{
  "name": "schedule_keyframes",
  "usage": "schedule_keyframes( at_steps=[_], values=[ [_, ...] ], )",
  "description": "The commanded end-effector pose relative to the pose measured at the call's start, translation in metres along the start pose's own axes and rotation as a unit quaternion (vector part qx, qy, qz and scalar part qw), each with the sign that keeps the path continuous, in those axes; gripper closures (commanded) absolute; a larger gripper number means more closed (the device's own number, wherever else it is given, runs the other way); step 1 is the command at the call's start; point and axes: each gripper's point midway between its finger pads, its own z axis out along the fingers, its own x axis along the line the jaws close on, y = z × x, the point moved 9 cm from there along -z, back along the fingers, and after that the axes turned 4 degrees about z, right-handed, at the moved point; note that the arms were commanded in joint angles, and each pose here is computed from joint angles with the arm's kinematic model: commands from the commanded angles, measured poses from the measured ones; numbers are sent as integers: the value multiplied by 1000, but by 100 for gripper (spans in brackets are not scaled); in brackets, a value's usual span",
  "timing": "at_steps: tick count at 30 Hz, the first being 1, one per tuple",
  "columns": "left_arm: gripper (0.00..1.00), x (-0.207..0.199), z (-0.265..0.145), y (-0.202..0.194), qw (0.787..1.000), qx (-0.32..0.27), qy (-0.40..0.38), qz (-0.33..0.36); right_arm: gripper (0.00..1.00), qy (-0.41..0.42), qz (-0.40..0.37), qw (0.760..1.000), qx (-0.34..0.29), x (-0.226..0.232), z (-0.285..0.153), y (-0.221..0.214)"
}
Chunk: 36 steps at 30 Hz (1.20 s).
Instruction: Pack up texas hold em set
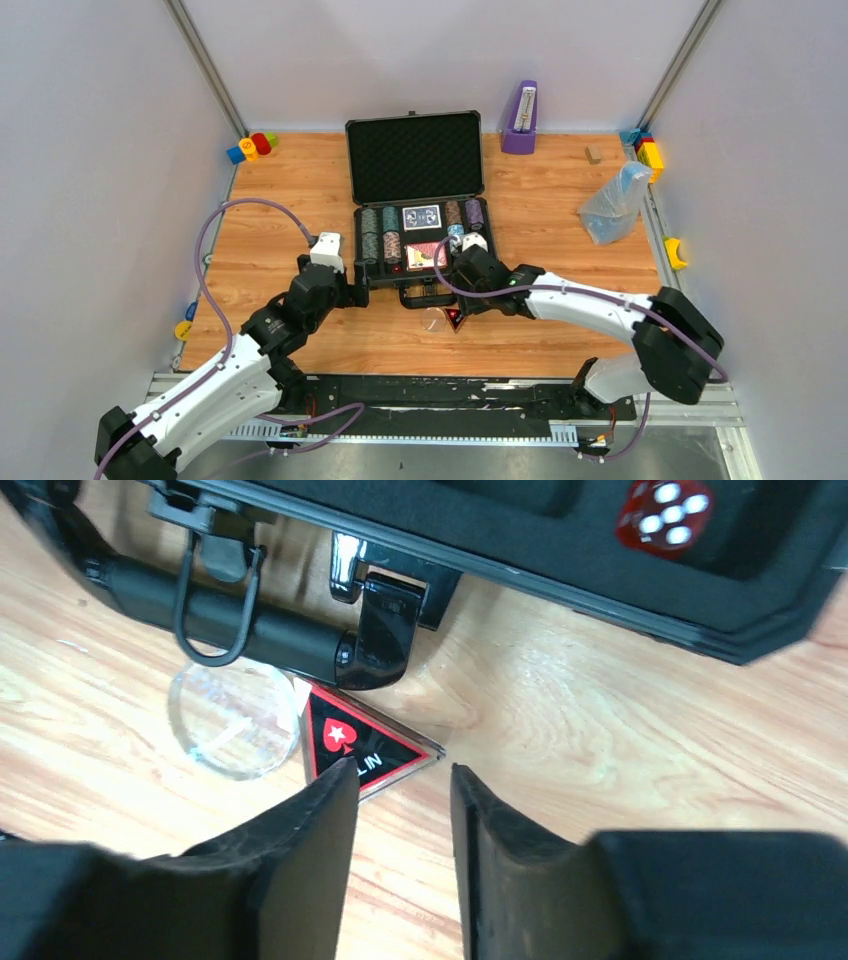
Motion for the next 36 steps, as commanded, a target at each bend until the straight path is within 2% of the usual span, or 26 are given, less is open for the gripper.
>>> schedule_keyframes(
  at_steps=[1,6,7,8,10,12,21,36],
  values=[
    [3,0,1,6,1000,-25,3,-11,62,-1,27,998,-59,-6,-31,10],
    [3,0,1,6,1000,-26,1,-11,61,7,35,995,-96,-9,-51,17],
    [3,0,1,6,1000,-26,1,-11,56,12,35,995,-95,-9,-52,17],
    [3,0,1,6,1000,-26,1,-10,47,16,34,995,-90,-8,-52,17],
    [3,-1,1,6,1000,-25,-4,-10,19,18,33,997,-74,-6,-46,15],
    [3,-1,1,6,1000,-24,-7,-8,13,14,32,998,-56,-6,-38,11],
    [3,-1,0,5,1000,-25,-8,-10,16,3,11,1000,11,-3,-9,-1],
    [3,-1,1,5,1000,-21,-6,-9,16,40,-10,998,44,9,7,-4]
  ],
)
